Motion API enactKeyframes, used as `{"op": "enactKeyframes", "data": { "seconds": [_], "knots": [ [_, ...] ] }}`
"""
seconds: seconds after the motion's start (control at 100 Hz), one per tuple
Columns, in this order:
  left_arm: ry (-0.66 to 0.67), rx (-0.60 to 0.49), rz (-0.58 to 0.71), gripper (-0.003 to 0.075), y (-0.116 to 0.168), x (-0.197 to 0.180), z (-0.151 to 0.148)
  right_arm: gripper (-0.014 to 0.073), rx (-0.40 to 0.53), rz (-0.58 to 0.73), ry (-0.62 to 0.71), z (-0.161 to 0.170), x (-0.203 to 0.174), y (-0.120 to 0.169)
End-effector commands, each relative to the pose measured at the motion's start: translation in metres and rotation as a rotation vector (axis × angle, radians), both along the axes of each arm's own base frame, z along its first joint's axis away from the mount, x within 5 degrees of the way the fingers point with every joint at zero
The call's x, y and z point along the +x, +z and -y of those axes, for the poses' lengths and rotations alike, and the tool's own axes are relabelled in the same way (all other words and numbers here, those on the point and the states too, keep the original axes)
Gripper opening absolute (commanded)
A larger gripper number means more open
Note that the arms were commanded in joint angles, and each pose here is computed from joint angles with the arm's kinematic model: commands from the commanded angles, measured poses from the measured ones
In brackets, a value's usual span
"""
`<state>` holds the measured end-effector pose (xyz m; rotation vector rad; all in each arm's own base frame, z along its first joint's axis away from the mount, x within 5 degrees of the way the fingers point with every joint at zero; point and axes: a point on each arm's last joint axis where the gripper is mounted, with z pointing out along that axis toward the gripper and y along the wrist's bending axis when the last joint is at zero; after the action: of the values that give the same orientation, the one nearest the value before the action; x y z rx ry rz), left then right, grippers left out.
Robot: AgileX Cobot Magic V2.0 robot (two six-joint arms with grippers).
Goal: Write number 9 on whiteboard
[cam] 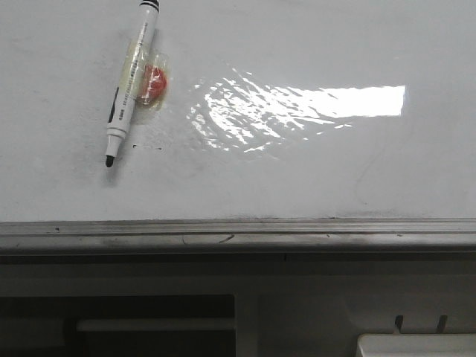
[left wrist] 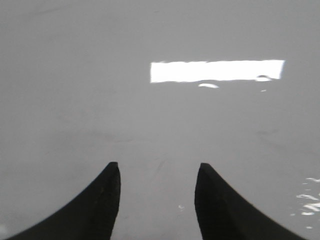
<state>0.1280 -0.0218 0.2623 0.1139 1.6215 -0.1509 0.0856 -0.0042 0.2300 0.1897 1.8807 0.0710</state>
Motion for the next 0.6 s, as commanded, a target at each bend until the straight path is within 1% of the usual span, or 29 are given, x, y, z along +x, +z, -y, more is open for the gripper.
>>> {"op": "enactKeyframes", "data": {
  "seconds": [0.0,0.09,0.1,0.11,0.22,0.28,0.34,0.43,0.59],
  "knots": [
    [-0.131,-0.014,0.172,0.0325,0.023,0.003,0.018,-0.0049,-0.015,0.101,-0.007,0.001,0.004,0.018],
    [-0.263,-0.023,0.153,0.0325,0.019,0.003,0.038,-0.0049,-0.015,0.101,-0.007,0.001,0.004,0.018],
    [-0.296,-0.022,0.144,0.0325,0.018,0.003,0.043,-0.0049,-0.015,0.101,-0.007,0.001,0.004,0.018],
    [-0.295,-0.023,0.139,0.0325,0.017,0.003,0.043,-0.0049,-0.015,0.101,-0.007,0.001,0.004,0.018],
    [-0.463,-0.024,0.059,0.0325,0.005,0.001,0.072,-0.0049,-0.015,0.101,-0.007,0.001,0.004,0.018],
    [-0.516,-0.04,0.027,0.0325,-0.001,0.0,0.084,-0.0049,-0.015,0.101,-0.007,0.001,0.004,0.018],
    [-0.527,-0.09,-0.006,0.0325,-0.006,0.002,0.093,-0.0049,-0.015,0.101,-0.007,0.001,0.004,0.018],
    [-0.508,-0.157,-0.038,0.0325,-0.013,0.008,0.102,-0.0049,-0.015,0.101,-0.007,0.001,0.004,0.018],
    [-0.525,-0.139,-0.053,0.0325,-0.024,0.016,0.119,-0.0049,-0.01,0.101,-0.008,0.001,0.004,0.018]
  ]
}}
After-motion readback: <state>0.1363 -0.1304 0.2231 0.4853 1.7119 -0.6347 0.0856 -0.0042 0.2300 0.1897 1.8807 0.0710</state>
